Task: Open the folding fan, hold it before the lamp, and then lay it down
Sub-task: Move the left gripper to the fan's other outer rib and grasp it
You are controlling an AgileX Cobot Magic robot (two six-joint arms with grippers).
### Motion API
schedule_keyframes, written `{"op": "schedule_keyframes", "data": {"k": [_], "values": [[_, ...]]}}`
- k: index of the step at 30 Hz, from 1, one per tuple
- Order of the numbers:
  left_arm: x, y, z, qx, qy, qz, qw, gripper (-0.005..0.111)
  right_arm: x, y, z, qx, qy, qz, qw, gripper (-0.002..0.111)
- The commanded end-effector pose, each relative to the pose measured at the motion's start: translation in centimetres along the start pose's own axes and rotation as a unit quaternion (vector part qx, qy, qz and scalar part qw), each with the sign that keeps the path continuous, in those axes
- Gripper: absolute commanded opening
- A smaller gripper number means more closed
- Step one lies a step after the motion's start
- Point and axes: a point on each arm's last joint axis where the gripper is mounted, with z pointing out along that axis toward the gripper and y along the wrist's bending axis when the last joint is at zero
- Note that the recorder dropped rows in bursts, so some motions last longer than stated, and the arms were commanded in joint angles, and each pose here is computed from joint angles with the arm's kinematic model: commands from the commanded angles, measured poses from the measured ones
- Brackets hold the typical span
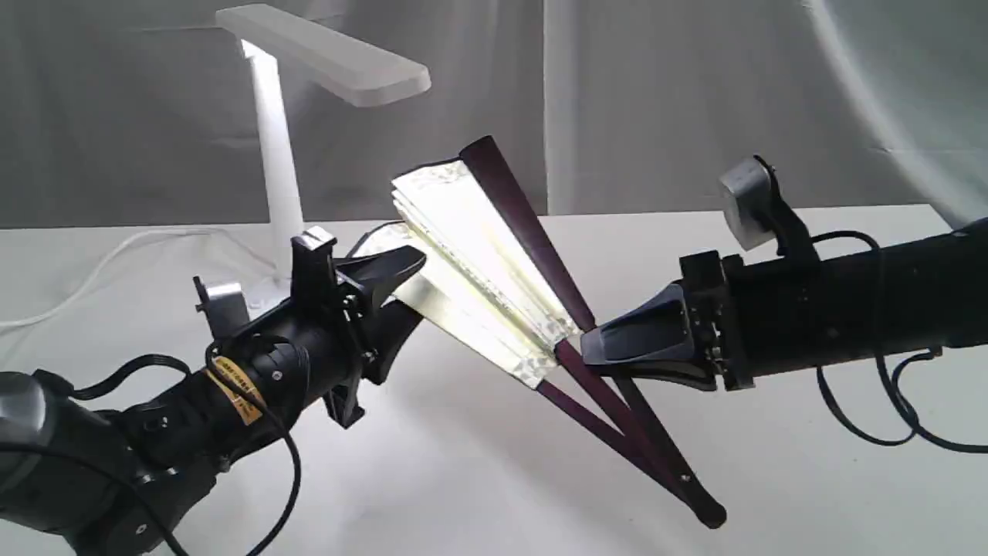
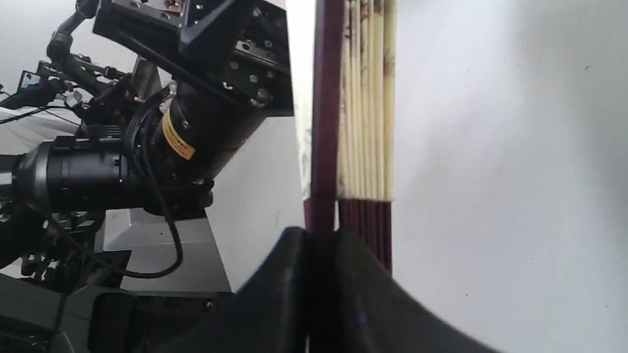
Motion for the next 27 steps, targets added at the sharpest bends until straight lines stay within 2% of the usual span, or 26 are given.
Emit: {"op": "schedule_keyframes", "data": {"k": [1, 19, 22, 27], "values": [[0.17, -0.13, 0.16, 0.006, 0.003, -0.003, 1.000, 0.051, -0.06, 0.49, -0.13, -0.011, -0.006, -0.002, 1.000, 0.000], [0.23, -0.05, 0.16, 0.005, 0.007, 0.001, 1.000, 0.051, 0.13, 0.99, 0.82, -0.020, 0.003, -0.005, 1.000, 0.000], [0.24, -0.05, 0.16, 0.005, 0.007, 0.001, 1.000, 0.040, 0.13, 0.99, 0.82, -0.020, 0.003, -0.005, 1.000, 0.000], [0.24, -0.05, 0.16, 0.005, 0.007, 0.001, 1.000, 0.014, 0.19, 0.97, 0.82, -0.018, 0.005, -0.006, 1.000, 0.000]]}}
